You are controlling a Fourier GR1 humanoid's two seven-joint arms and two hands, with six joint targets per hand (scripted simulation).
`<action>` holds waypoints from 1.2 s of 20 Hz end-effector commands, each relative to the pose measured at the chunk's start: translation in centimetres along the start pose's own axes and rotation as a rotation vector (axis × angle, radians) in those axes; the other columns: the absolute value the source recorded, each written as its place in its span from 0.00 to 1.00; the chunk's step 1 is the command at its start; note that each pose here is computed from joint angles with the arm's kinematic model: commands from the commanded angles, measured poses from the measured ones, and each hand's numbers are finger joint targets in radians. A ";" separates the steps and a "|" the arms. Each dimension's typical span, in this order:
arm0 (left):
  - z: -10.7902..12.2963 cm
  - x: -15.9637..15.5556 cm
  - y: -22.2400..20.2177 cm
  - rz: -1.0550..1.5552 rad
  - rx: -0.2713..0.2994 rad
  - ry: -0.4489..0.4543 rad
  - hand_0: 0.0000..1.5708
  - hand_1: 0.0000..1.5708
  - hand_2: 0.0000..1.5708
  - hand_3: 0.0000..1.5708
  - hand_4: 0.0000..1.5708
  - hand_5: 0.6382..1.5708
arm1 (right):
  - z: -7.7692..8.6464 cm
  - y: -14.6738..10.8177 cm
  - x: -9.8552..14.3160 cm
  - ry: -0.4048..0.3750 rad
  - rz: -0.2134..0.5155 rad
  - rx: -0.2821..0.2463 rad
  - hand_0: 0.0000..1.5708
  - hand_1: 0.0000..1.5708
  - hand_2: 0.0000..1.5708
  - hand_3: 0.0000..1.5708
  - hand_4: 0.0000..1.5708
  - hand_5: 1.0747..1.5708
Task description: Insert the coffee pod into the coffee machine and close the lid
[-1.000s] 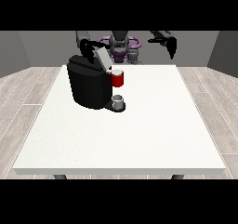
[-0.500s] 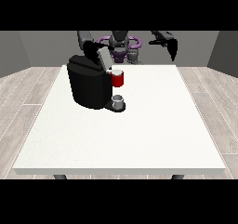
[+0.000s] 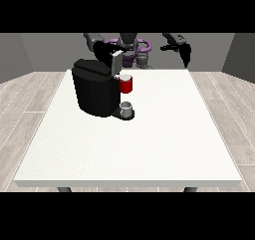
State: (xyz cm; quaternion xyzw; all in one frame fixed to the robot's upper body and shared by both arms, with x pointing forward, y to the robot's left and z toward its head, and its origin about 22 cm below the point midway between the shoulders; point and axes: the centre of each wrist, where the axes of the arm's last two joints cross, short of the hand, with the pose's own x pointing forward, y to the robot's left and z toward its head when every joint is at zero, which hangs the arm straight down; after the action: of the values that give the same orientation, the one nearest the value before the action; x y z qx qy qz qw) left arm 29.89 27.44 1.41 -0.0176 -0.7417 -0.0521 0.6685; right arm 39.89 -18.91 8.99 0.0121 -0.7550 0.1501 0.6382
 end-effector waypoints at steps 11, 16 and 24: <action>-1.4 1.8 -0.1 0.013 -0.036 -0.014 0.00 0.00 0.00 0.00 0.00 1.00 | -2.1 3.1 2.0 -0.064 0.103 0.052 0.00 0.00 0.00 0.00 0.09 1.00; -0.3 0.3 0.5 -0.007 -0.025 -0.035 0.00 0.00 0.00 0.00 0.12 1.00 | -2.5 3.8 3.6 -0.090 0.085 0.110 0.00 0.00 0.00 0.00 0.02 1.00; 1.2 -1.6 -1.9 0.048 -0.006 -0.022 0.00 0.00 0.00 0.00 0.12 1.00 | 3.1 6.3 -3.0 -0.112 -0.159 0.117 0.00 0.00 0.00 0.00 0.18 1.00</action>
State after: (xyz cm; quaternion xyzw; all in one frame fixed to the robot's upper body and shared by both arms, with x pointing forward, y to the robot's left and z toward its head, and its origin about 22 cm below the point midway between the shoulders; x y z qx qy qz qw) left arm 29.35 26.43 0.17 -0.0315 -0.7485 -0.0448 0.6609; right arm 37.75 -13.30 6.83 0.0892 -0.7761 0.1827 0.5969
